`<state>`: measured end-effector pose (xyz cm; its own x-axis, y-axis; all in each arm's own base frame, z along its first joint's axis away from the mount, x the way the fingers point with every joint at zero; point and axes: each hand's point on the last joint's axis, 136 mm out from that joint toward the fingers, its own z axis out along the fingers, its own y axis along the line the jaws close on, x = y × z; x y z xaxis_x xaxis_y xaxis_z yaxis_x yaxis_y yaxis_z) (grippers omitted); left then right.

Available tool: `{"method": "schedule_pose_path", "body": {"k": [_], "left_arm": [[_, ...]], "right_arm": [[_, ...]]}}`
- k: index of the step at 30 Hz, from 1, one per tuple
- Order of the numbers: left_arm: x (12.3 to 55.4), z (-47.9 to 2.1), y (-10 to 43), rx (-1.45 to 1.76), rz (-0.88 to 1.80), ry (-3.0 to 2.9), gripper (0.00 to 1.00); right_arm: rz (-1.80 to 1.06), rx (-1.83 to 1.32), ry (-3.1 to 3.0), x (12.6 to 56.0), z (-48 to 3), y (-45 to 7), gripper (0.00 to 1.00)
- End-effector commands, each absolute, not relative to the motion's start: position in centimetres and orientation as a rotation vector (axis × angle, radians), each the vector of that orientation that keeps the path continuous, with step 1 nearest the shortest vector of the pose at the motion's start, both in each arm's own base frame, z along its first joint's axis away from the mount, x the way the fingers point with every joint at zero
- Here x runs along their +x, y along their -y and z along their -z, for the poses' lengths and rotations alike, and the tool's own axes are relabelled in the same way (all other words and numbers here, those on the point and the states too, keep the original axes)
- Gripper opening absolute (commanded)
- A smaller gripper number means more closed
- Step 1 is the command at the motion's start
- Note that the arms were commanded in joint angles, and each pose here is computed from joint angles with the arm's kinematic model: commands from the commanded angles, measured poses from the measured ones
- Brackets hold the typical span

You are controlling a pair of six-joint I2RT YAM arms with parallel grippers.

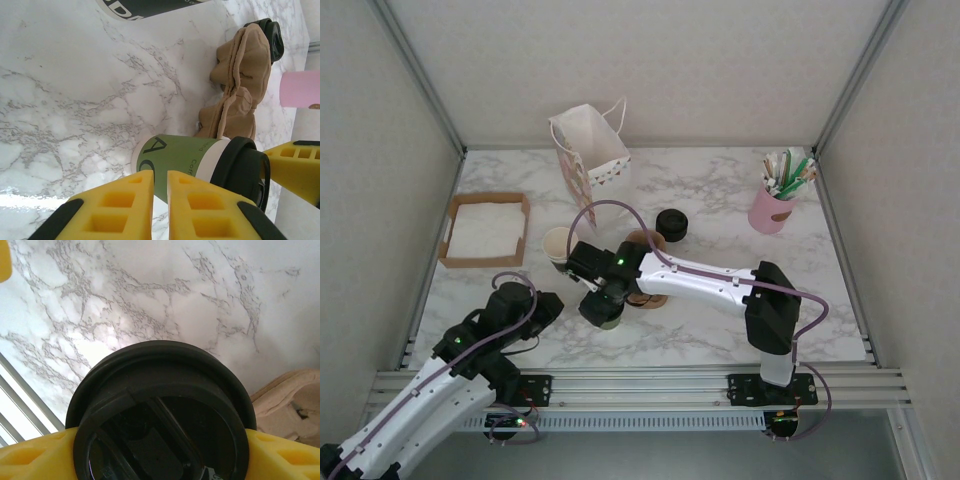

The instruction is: Pack the takeout coffee

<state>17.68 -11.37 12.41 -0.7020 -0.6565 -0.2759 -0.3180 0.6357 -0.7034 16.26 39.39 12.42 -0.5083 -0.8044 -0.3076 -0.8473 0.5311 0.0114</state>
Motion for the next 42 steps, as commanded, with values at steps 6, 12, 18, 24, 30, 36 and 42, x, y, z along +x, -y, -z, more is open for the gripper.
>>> {"method": "schedule_pose_path", "body": {"k": [6, 12, 18, 24, 30, 36, 42], "left_arm": [[18.6, -13.4, 11.5, -0.735, 0.868, -2.306, 0.16], [18.8, -13.6, 11.5, -0.729, 0.869, -2.305, 0.16], [19.0, -13.4, 11.8, -0.721, 0.884, -2.303, 0.16], [19.2, -13.5, 12.1, -0.713, 0.905, -2.295, 0.16], [19.3, -13.8, 12.2, -0.704, 0.901, -2.297, 0.16], [19.4, -13.8, 12.2, -0.701, 0.9, -2.3, 0.16], [19.4, -13.6, 12.2, -0.701, 0.901, -2.302, 0.16]], "right_arm": [[-0.126, -1.621, -2.484, 17.9, -8.9, -36.8, 0.76], [-0.113, -1.732, -2.529, 16.8, -6.6, -35.4, 0.75], [-0.029, -1.74, -2.562, 16.6, -5.1, -33.8, 0.71], [-0.065, -1.652, -2.532, 17.6, -7.9, -35.0, 0.75], [-0.192, -1.567, -2.47, 18.2, -12.3, -36.8, 0.8], [-0.274, -1.544, -2.446, 18.2, -14.0, -37.8, 0.84], [-0.286, -1.539, -2.457, 18.3, -14.1, -38.4, 0.85]]}}
